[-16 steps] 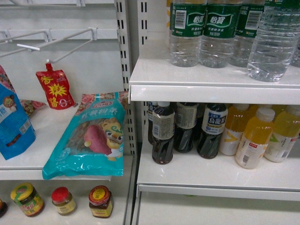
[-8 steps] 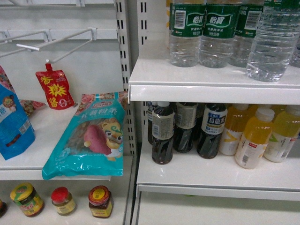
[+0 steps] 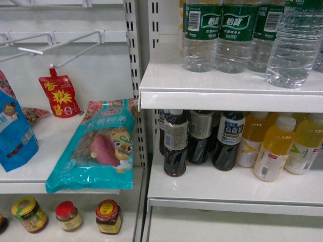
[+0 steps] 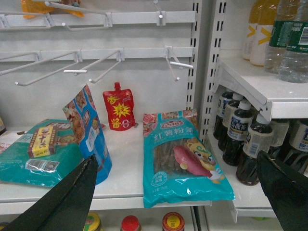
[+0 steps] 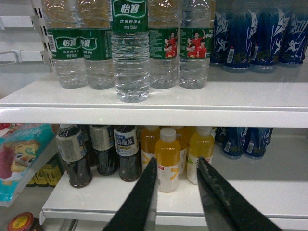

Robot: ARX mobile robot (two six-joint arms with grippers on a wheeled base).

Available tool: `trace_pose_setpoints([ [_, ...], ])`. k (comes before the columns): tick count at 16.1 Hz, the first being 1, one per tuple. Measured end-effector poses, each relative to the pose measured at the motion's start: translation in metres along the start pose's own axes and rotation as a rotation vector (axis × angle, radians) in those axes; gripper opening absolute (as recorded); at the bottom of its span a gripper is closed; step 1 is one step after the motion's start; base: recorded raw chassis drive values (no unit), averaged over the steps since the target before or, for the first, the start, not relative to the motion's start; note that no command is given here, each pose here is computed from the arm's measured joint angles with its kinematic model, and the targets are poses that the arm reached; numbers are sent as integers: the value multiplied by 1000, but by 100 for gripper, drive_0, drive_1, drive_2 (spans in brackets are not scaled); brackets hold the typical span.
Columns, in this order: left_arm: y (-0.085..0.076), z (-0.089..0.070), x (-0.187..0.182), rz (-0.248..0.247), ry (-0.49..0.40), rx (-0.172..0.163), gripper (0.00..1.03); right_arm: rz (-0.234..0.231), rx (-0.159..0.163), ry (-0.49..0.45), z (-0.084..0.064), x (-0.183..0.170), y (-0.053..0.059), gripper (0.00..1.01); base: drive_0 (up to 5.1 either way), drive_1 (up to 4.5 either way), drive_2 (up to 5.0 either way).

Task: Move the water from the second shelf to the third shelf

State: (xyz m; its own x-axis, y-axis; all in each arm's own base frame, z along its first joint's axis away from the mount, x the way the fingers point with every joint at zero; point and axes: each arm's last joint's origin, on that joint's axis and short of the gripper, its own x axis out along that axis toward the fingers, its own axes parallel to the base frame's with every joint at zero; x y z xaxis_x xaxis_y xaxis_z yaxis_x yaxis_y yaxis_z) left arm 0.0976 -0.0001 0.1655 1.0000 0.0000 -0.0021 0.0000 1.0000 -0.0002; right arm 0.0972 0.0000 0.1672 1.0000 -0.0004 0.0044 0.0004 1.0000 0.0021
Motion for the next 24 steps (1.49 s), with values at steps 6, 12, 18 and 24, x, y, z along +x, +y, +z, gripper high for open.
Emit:
trace_pose_setpoints([
  [6, 0, 0, 0, 0, 0, 0, 98, 0, 0, 0, 0, 0, 0, 98, 0, 0, 0],
  [12, 0, 0, 0, 0, 0, 0, 98, 0, 0, 0, 0, 0, 0, 98, 0, 0, 0],
  [18, 0, 0, 0, 0, -2, 0, 98, 0, 0, -2, 0, 0, 0, 98, 0, 0, 0],
  [24, 0, 0, 0, 0, -1, 0, 98, 1, 0, 0, 0, 0, 0, 98, 0, 0, 0],
])
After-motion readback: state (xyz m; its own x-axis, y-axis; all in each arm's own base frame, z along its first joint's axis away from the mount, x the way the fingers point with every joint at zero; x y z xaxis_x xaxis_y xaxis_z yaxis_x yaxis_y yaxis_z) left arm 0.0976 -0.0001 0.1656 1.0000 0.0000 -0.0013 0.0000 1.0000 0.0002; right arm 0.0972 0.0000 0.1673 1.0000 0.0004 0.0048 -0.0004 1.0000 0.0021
